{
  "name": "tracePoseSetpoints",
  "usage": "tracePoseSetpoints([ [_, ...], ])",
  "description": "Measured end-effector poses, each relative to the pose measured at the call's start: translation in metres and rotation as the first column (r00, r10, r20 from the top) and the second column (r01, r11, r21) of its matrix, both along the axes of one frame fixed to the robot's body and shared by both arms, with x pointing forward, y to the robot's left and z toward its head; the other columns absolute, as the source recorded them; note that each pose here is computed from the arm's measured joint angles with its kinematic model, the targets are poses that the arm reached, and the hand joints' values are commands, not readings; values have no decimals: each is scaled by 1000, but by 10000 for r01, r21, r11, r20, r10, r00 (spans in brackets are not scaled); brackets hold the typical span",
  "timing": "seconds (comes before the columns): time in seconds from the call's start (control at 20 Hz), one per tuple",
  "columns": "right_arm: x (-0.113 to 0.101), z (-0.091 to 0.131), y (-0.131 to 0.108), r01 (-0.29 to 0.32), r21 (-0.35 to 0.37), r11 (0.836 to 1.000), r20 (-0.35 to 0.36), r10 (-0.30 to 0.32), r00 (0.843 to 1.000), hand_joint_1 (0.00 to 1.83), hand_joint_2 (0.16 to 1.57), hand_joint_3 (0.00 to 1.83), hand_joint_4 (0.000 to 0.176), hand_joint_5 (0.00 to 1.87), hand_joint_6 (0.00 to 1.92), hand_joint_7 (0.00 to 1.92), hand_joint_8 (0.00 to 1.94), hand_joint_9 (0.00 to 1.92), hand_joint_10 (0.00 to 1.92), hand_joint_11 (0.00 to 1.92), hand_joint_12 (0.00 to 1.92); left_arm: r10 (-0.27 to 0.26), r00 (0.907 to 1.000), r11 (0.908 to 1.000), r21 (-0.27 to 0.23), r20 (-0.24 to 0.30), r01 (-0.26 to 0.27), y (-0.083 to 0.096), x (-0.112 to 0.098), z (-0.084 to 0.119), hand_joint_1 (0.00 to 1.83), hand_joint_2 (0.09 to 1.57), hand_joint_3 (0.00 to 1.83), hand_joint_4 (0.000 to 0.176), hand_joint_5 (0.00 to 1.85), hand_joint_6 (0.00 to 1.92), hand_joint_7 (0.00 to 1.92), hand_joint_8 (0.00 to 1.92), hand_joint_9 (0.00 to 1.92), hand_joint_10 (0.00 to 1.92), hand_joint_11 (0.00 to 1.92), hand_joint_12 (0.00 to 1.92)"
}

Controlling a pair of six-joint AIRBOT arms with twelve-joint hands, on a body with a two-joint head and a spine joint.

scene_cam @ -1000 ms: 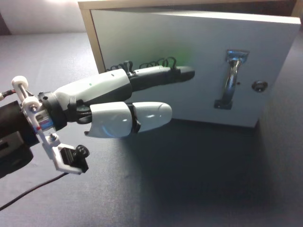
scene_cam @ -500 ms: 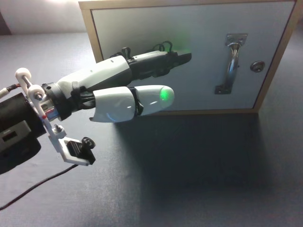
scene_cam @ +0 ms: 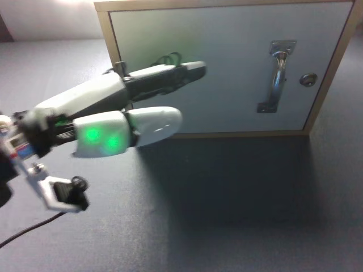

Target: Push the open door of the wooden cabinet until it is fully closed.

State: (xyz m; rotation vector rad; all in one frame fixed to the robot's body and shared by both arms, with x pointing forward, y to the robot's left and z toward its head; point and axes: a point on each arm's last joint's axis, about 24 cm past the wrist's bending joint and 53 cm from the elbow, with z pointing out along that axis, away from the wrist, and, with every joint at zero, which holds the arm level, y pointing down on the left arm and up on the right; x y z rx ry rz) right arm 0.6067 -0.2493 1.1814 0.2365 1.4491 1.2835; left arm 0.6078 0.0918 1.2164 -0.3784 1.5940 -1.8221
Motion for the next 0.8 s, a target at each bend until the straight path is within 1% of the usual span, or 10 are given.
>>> tracePoseSetpoints([
  [0.1,0,0,0,6,14,10000,16,-6,10000,450,1369,0,0,349,0,343,1,257,0,77,271,281,9994,9996,-9,-188,-282,18,-5,-3,277,1446,0,0,186,1,163,1,156,1,160,48],
  [0.2,1,1,-1,62,50,10000,31,-62,10000,490,1378,0,0,346,0,342,1,259,1,78,268,676,9972,9977,-57,-324,-678,39,-8,-4,167,1441,1,0,179,3,183,3,197,7,218,83],
  [0.25,0,1,-1,52,53,10000,40,-52,10000,488,1372,0,0,360,5,359,7,279,8,96,271,1033,9938,9945,-152,-400,-1039,54,-7,-1,81,1434,0,0,181,3,207,7,212,7,219,92],
  [0.35,0,1,-1,49,61,10000,33,-49,10000,490,1371,0,0,359,4,358,5,274,5,90,267,1525,9870,9872,-388,-502,-1545,73,-7,5,142,1410,0,0,197,2,208,5,215,4,215,115],
  [0.45,1,2,-2,99,89,9999,47,-100,9999,531,1367,0,0,366,5,375,8,282,6,83,267,1957,9791,9765,-805,-563,-1998,88,-7,13,251,1413,0,0,170,2,186,3,180,4,171,108],
  [0.5,2,3,-4,153,128,9998,74,-154,9999,517,1372,0,0,360,1,361,2,264,2,58,264,2105,9762,9713,-1017,-520,-2149,95,-7,16,374,1414,9,0,176,1,198,2,188,2,109,239],
  [0.6,3,6,-7,302,252,9992,165,-306,9994,562,1393,0,0,345,0,336,0,249,0,7,340,2590,9640,9539,-1404,-602,-2651,110,-4,18,233,1418,0,0,188,2,189,1,139,2,1,225],
  [0.7,3,13,-10,379,426,9984,393,-395,9984,629,1395,1,0,358,0,345,0,271,1,1,428,2979,9524,9334,-1890,-653,-3049,122,-3,25,259,1439,5,0,184,0,186,0,157,7,53,237],
  [0.75,2,19,-12,399,596,9974,596,-434,9973,639,1393,0,0,379,6,357,3,306,12,55,476,3103,9492,9255,-2117,-516,-3140,127,-4,29,354,1455,2,0,191,2,196,3,178,6,96,235],
  [0.8,2,22,-12,395,664,9970,691,-441,9966,641,1407,6,0,363,1,335,0,290,4,48,476,3156,9474,9216,-2208,-530,-3193,130,-6,29,292,1461,5,0,187,0,201,3,177,3,82,220],
])
